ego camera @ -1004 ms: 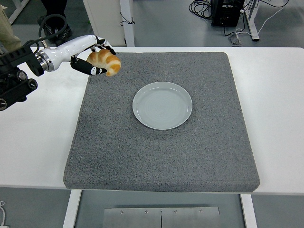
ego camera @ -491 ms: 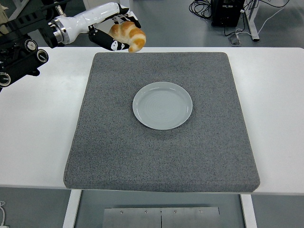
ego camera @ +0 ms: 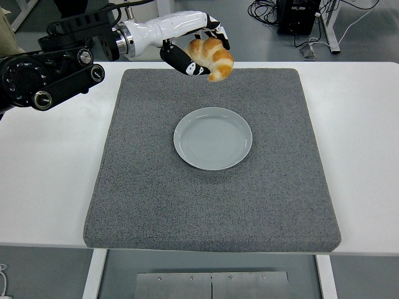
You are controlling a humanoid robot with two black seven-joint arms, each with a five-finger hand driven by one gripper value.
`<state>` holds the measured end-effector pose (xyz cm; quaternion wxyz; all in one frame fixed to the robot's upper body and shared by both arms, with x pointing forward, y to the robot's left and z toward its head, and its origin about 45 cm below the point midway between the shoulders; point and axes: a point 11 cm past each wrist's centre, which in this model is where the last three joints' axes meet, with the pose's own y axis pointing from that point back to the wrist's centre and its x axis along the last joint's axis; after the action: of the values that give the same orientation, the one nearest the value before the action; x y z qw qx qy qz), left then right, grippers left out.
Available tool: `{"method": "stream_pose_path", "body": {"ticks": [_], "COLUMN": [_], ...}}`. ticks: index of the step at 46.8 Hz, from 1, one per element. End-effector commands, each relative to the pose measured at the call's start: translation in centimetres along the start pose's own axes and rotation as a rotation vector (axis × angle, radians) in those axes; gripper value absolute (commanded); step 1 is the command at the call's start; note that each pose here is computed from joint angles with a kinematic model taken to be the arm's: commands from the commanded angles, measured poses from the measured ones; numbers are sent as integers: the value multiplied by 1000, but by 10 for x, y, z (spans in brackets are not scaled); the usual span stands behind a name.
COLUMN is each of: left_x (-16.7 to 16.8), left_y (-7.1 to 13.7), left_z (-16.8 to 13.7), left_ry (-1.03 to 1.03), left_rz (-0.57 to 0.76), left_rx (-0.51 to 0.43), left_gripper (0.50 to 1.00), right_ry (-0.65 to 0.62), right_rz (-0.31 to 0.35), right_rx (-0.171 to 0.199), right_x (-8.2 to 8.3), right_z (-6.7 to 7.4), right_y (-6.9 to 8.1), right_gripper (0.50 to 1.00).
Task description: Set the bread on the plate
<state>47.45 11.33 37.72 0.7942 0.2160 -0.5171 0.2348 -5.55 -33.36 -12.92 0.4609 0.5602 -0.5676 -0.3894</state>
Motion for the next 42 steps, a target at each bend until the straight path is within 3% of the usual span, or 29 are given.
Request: {"method": "stream_pose_path", "body": {"ticks": [1,10,20,36,42], "left_x": [-11,-37,-57,-124,-134], "left_y": [-7,-18,-21,-37,-40], "left_z": [6,13,0,5,3], "left_ry": [-29,-73,-107,-73,-87], "left_rz": [-25,-74,-105,-176,-183], "left_rx": [-16,-34,4,-10,-2], "left_gripper": [500,500,500,500,500], "right_ry": [0,-1,1,-1,1], "right_rz": [-1,1,0,1,0], "right_rx": [0,0,0,0,0], "right_x": [0,0,0,0,0], "right_z": [0,0,0,0,0], "right_y": [0,0,0,0,0], "right_gripper": [1000,1000,1000,1000,1000]}}
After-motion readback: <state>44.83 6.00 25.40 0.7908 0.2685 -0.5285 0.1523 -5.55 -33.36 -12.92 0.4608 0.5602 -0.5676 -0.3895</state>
